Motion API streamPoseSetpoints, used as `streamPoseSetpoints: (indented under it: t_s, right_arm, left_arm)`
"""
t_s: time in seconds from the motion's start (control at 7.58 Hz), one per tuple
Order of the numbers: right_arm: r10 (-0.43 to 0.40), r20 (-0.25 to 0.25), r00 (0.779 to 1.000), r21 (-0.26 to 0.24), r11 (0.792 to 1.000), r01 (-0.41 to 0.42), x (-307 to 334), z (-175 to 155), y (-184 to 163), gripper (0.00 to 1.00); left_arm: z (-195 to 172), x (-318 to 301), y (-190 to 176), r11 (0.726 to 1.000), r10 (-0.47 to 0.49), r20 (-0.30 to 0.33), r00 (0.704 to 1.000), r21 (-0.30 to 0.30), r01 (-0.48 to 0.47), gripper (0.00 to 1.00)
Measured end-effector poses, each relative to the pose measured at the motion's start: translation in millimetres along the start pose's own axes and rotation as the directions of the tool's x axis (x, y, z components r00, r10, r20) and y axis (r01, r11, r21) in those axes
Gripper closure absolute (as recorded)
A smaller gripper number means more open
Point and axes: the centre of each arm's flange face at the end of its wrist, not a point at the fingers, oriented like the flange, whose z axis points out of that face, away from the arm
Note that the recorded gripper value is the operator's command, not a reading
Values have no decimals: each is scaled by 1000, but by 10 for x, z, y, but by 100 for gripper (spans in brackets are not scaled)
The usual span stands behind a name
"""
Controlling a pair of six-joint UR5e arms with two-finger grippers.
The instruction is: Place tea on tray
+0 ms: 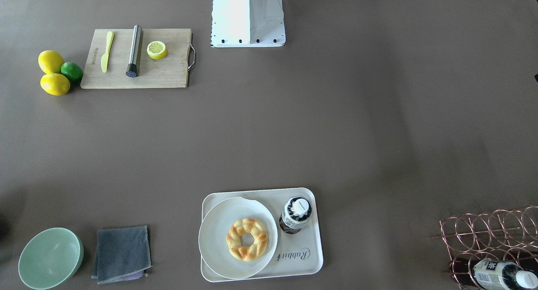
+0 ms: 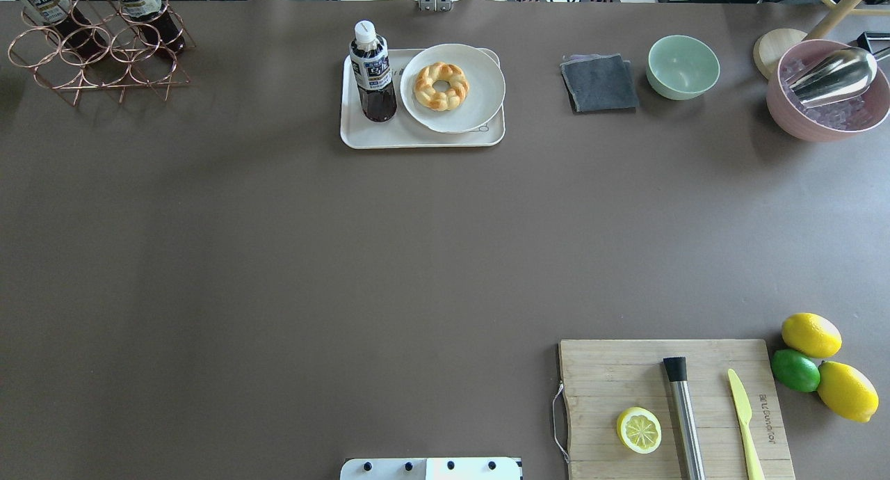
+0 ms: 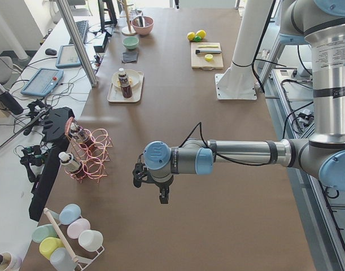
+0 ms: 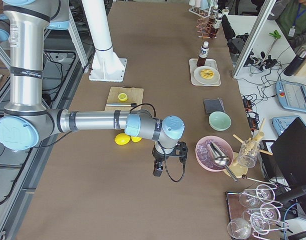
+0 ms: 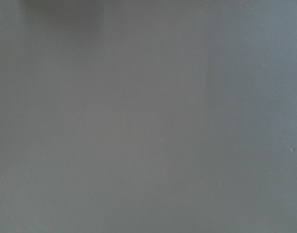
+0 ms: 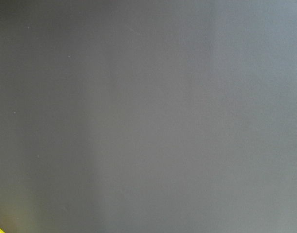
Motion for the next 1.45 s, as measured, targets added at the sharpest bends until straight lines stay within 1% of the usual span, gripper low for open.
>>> streamPoseSetpoints:
  t_s: [0.4,0.66,0.79,1.06,1.45]
  right_arm:
    - [19,2,1000,34,999,-19,105,-143,23,0]
    - [52,6,999,69,996,-52,245,-295,75,0]
    - [60,-6,998,83,995,-59,294,-355,115,0]
    - [61,-26,998,94,994,-58,311,-408,155,0]
    - [58,-33,998,98,994,-54,301,-431,177,0]
  left_arm:
    - [36,-35,50,1000,-7,0,1000,-8,7,1]
    - [56,-35,56,1000,-8,2,1000,-13,8,1]
    - [71,-32,63,1000,-8,2,1000,-18,8,1]
    - [92,-30,99,1000,-7,3,1000,-22,7,1]
    - [94,-27,107,1000,-5,3,1000,-22,5,1]
